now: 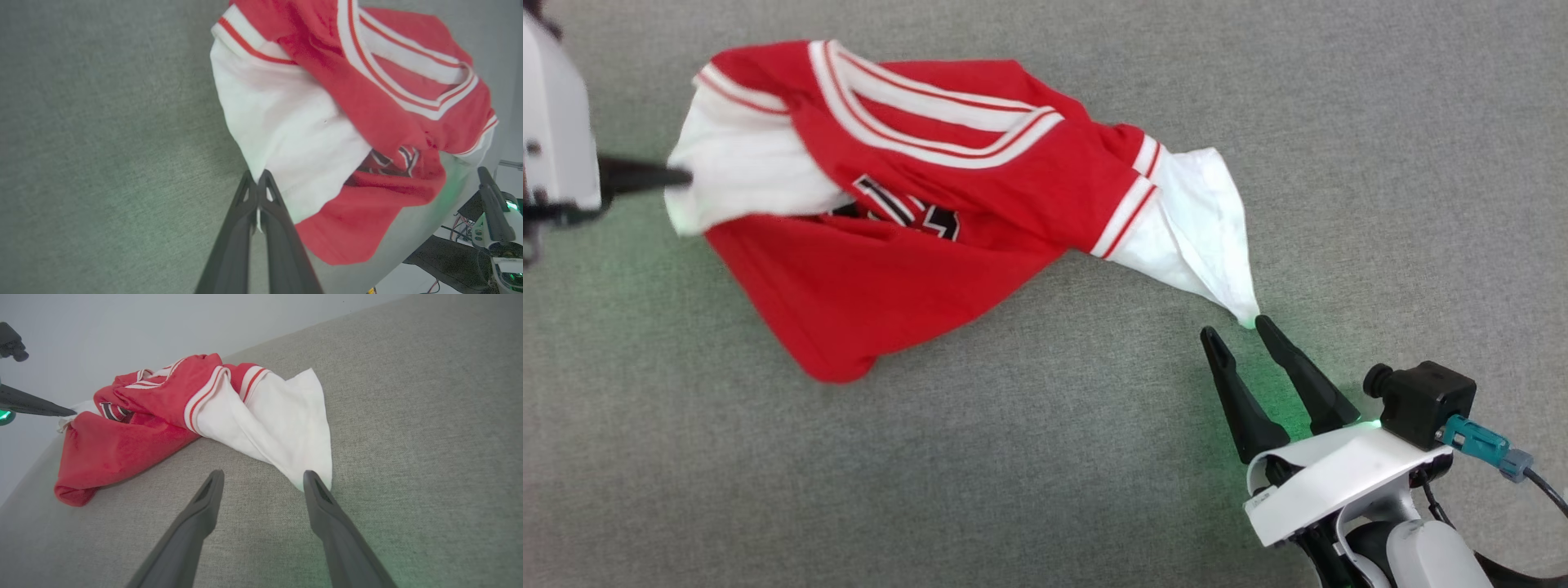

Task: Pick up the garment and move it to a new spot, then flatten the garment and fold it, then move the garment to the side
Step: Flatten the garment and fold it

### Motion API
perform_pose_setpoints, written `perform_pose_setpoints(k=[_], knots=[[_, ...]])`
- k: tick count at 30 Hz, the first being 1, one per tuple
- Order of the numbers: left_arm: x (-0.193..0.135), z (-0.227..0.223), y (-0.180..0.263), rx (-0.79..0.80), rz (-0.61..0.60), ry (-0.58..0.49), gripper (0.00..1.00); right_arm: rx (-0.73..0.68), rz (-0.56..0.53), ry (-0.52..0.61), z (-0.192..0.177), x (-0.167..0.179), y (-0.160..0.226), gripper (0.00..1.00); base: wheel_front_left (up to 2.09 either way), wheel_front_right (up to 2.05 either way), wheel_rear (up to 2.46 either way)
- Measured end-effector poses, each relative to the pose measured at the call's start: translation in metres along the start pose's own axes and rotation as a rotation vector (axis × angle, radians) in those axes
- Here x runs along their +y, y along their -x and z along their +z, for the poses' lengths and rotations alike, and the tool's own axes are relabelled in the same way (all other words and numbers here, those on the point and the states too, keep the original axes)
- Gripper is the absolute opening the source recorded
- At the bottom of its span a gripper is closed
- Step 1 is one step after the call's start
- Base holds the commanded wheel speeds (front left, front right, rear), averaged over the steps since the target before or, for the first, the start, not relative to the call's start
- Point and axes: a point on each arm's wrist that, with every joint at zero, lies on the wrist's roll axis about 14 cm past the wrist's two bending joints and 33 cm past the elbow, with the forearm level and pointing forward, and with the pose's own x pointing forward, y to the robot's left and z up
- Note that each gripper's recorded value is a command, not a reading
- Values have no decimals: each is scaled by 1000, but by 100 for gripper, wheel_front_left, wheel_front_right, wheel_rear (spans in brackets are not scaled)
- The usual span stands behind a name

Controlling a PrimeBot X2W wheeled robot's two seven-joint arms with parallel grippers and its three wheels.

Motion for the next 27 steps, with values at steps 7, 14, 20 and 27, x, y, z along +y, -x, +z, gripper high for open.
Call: perform_pose_setpoints(k=[7,14,20,27], knots=[[36,-39,-24,86,86,31,0,6,-21,-4,-3,-7,0,100,0,0,0],[43,-44,-32,68,92,45,29,0,-23,3,-1,-8,0,100,0,0,0],[42,-39,-23,46,101,-12,100,-4,-16,9,2,-6,-2,100,0,0,0],[46,-22,-12,10,131,-51,100,9,-4,2,-2,-2,-4,100,0,0,0]])
